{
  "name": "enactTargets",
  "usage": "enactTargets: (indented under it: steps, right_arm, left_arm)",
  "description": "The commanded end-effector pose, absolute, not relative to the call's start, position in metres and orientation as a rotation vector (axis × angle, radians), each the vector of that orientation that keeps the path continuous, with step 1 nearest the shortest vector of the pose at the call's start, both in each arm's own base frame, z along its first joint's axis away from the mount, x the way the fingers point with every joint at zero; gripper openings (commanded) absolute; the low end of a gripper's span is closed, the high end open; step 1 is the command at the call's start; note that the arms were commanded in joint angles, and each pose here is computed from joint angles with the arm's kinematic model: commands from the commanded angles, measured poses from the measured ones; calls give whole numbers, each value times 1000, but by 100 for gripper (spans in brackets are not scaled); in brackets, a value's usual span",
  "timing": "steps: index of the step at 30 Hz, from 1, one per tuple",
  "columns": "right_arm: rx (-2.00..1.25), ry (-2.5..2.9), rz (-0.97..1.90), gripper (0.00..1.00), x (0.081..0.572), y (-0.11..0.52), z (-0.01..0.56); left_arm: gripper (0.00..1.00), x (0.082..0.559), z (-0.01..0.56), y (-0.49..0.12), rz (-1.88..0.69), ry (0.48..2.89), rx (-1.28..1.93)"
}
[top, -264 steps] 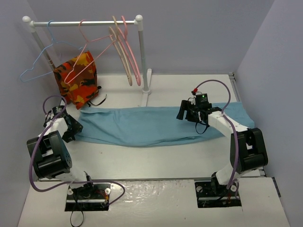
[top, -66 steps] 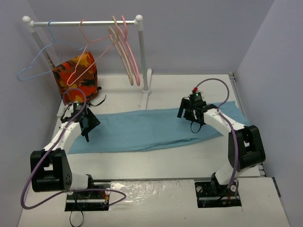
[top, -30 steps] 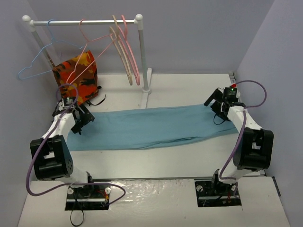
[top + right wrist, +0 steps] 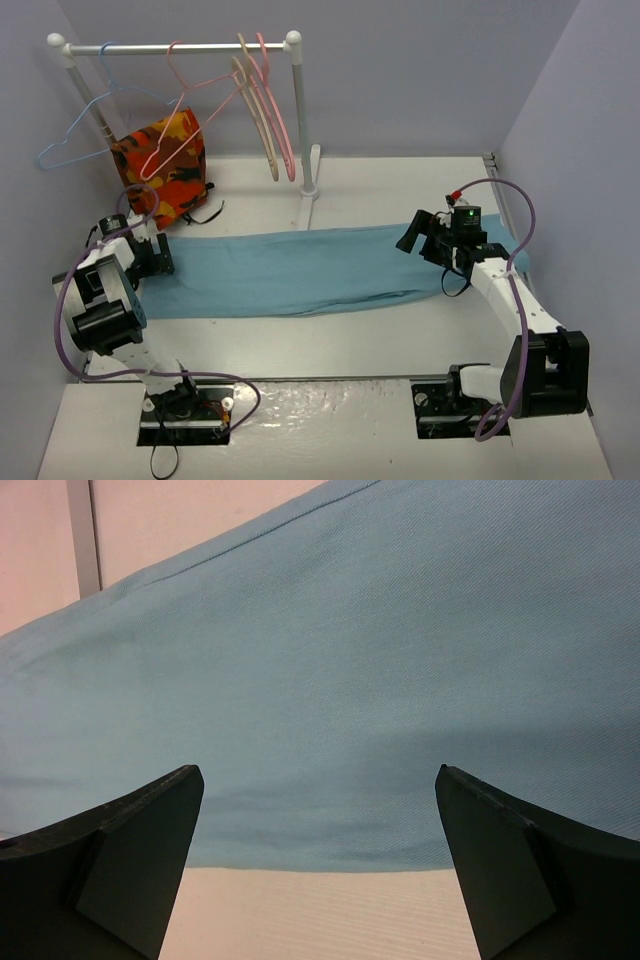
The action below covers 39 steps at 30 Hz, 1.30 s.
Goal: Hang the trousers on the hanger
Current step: Fold the trousers
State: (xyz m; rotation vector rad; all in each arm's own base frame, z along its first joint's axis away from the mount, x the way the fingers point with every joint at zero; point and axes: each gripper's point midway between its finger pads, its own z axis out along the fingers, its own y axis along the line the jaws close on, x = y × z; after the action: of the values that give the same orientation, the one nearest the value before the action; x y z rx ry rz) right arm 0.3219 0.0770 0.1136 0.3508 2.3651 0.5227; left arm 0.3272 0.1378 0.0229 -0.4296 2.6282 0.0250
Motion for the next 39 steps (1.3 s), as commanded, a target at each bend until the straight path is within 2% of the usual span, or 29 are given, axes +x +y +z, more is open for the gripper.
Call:
enactTargets:
  steps: [1,7,12,13,17,22,31,39]
  right_arm:
    - [308,2300,535,100,328,79,131]
    - [317,2303,531,100,330,78,131]
    - [320,2298,523,100,331,77,133]
    - [322,2297,522,100,331,77,133]
    - [335,2297,511,100,330,75,133]
    - [363,2296,518,100,332,75,135]
    - [368,2312,486,100,341,72,145]
    - [367,2337,457,100,342,69,158]
  left_arm:
    - [87,331,15,112,-140,2656,-336]
    - [53,333,20,96,-244,2625,-300]
    - [5,335,20,86,-326,2614,-283]
    - [1,336,21,84,-337,2609,-282]
    - [0,333,34,79,-361,2586,-334]
    - [0,313,65,80,-266,2485,-586]
    - [0,268,168,101,1,2336,-918]
    - [0,254,292,163,411,2089,-944]
